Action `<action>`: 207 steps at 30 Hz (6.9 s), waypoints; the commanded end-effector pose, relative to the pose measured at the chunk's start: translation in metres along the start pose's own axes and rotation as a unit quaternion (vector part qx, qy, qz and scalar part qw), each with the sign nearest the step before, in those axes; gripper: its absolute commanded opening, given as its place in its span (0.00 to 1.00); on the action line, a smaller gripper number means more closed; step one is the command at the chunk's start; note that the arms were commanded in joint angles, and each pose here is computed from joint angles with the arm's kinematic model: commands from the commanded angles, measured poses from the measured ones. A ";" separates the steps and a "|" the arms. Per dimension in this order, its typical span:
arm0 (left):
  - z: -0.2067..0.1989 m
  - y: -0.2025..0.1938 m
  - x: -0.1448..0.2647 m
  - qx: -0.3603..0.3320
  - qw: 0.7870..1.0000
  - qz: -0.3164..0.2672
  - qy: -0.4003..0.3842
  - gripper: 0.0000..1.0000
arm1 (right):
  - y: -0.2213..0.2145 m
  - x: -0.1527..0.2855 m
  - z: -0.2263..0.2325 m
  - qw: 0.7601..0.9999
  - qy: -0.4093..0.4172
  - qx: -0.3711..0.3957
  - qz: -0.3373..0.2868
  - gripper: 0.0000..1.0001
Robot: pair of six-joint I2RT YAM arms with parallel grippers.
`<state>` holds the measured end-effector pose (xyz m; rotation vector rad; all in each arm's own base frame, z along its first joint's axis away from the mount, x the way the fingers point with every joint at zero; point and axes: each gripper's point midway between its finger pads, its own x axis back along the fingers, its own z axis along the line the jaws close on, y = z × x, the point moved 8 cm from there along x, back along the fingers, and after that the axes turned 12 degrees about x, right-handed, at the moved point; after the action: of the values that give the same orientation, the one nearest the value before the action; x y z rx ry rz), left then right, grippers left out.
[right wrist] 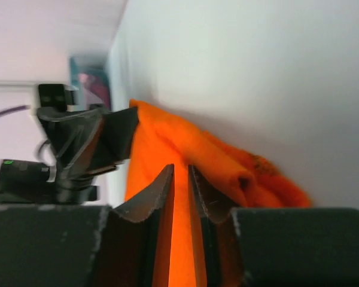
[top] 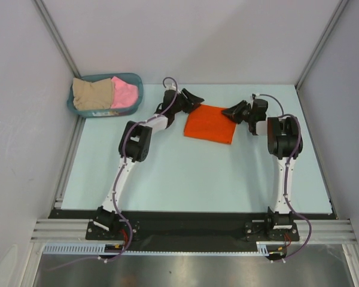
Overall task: Fold and stack the t-shirts
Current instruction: Fold the tshirt, then neatly place the folded tshirt to the corner
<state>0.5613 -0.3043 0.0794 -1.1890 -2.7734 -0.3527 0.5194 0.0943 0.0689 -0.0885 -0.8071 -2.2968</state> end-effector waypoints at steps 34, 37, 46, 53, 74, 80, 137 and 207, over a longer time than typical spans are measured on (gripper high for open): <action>-0.020 -0.070 0.086 -0.054 0.993 0.084 0.067 0.47 | -0.035 0.060 0.063 0.993 0.084 0.016 0.079 0.23; -0.007 -0.073 0.081 -0.050 0.991 0.095 0.076 0.46 | -0.048 0.065 0.046 0.993 0.081 -0.009 0.088 0.20; -0.008 -0.065 0.103 -0.098 0.984 0.094 0.117 0.43 | -0.069 0.122 -0.003 0.995 0.031 -0.053 0.076 0.17; -0.062 -0.061 0.116 -0.123 0.985 0.093 0.071 0.47 | -0.046 0.125 0.042 0.997 0.040 -0.008 0.071 0.17; -0.066 -0.049 0.141 -0.138 0.984 0.073 0.079 0.51 | -0.097 0.128 0.007 0.993 0.022 -0.050 0.101 0.18; -0.064 -0.019 0.133 -0.228 0.963 0.074 0.122 0.66 | -0.079 0.160 0.009 0.993 -0.073 0.007 0.093 0.22; 0.021 -0.002 0.010 -0.083 0.976 0.082 0.182 0.37 | -0.084 0.258 0.105 0.990 0.110 0.087 0.021 0.32; 0.068 -0.045 0.567 0.295 0.553 -0.713 0.315 0.00 | -0.157 0.239 0.193 0.949 0.183 0.138 0.216 0.24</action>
<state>0.1495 0.0743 0.1132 1.1421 -2.1235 0.0782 0.2068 0.1476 0.1921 0.1919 -0.7845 -1.7377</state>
